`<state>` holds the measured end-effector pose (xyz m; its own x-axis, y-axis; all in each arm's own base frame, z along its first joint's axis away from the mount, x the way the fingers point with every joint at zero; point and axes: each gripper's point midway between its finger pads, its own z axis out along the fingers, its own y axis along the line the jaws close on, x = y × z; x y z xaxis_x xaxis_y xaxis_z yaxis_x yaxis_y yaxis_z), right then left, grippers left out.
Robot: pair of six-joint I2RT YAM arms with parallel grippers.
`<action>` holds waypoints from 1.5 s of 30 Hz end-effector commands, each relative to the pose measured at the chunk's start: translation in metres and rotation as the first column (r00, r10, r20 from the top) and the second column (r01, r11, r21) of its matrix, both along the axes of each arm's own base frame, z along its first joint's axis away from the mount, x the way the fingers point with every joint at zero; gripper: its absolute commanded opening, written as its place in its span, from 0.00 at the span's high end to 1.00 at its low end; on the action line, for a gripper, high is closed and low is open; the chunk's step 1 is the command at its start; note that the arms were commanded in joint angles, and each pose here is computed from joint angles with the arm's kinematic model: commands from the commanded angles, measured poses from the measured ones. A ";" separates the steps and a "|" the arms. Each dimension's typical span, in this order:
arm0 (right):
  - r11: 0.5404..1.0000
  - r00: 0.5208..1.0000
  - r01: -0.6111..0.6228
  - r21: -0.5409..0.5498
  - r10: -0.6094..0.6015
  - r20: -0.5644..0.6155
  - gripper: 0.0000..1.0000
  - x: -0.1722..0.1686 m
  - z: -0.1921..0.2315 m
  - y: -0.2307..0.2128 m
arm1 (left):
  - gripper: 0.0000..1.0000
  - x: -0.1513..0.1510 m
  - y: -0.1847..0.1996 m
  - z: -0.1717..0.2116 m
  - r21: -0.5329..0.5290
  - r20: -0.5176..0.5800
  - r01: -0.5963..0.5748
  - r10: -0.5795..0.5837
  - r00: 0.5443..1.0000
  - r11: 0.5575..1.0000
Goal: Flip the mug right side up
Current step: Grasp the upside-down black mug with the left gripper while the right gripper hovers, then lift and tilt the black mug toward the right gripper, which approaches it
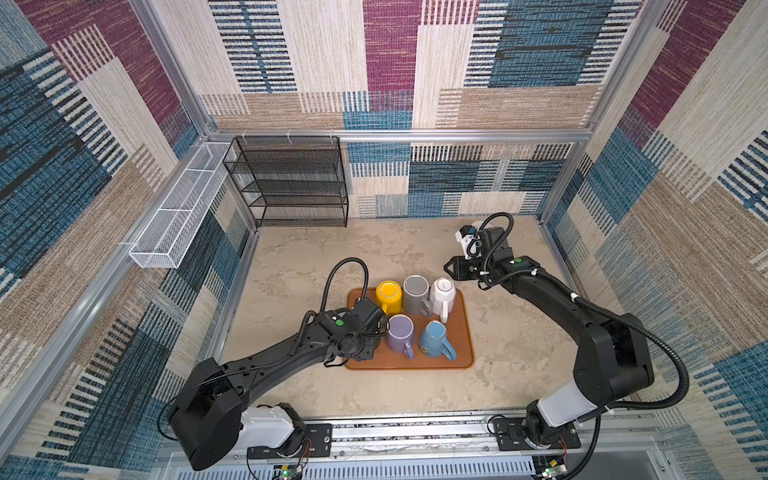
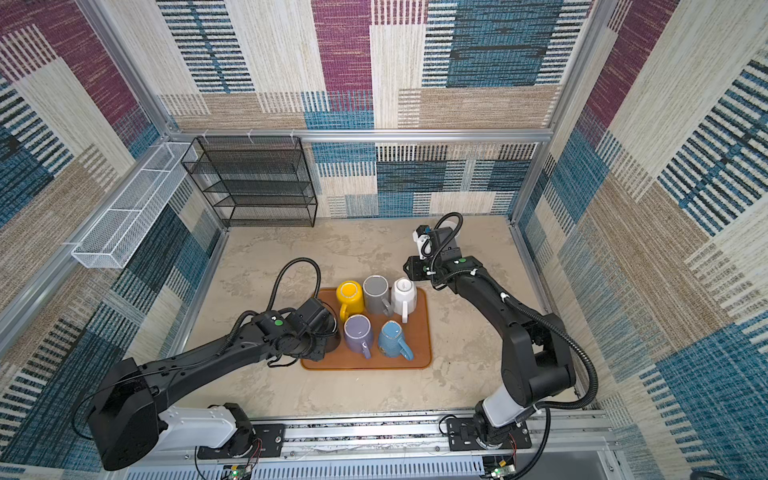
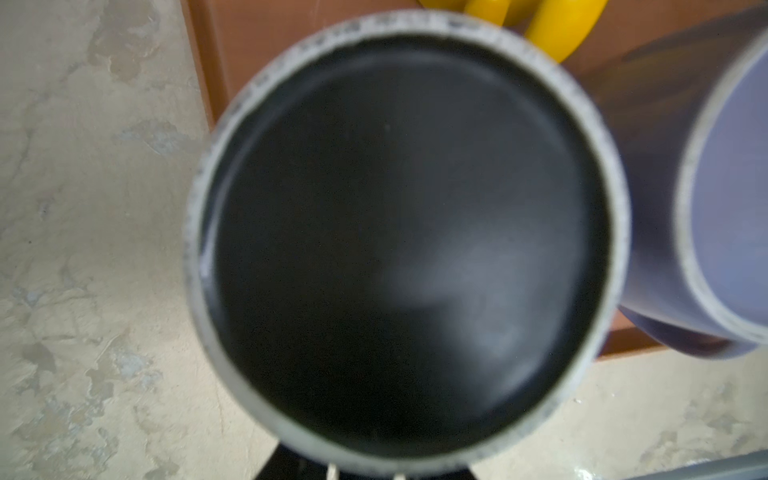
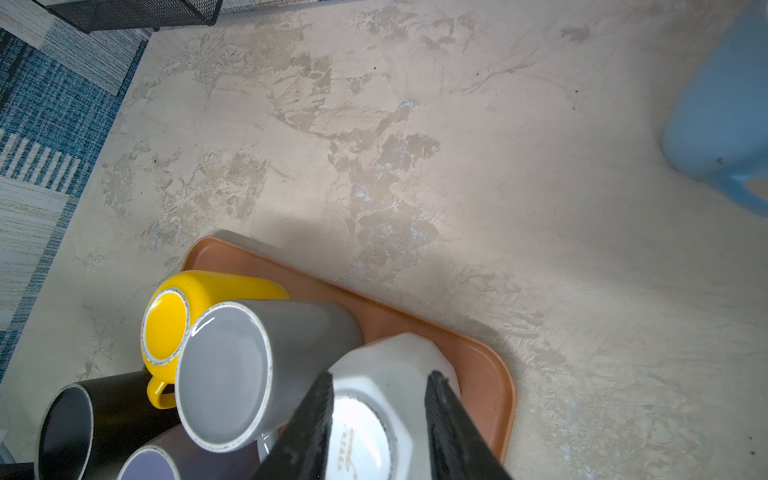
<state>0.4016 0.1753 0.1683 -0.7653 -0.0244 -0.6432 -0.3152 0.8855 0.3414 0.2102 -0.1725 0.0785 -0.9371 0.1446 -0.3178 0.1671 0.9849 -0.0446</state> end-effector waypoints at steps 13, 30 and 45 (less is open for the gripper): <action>0.999 0.998 -0.026 0.044 0.024 0.059 0.68 -0.009 0.016 0.004 | 1.00 0.009 0.001 0.014 0.023 0.063 0.044 -0.046 0.997 0.999; 0.969 0.978 -0.141 0.203 0.104 0.183 0.72 -0.037 0.059 0.021 | 1.00 0.040 -0.010 0.104 -0.269 0.262 0.113 -0.040 0.964 0.956; 0.824 0.938 -0.322 0.466 0.213 0.273 0.72 -0.089 0.092 0.051 | 1.00 0.076 -0.038 0.207 -0.588 0.492 0.292 0.047 0.870 0.754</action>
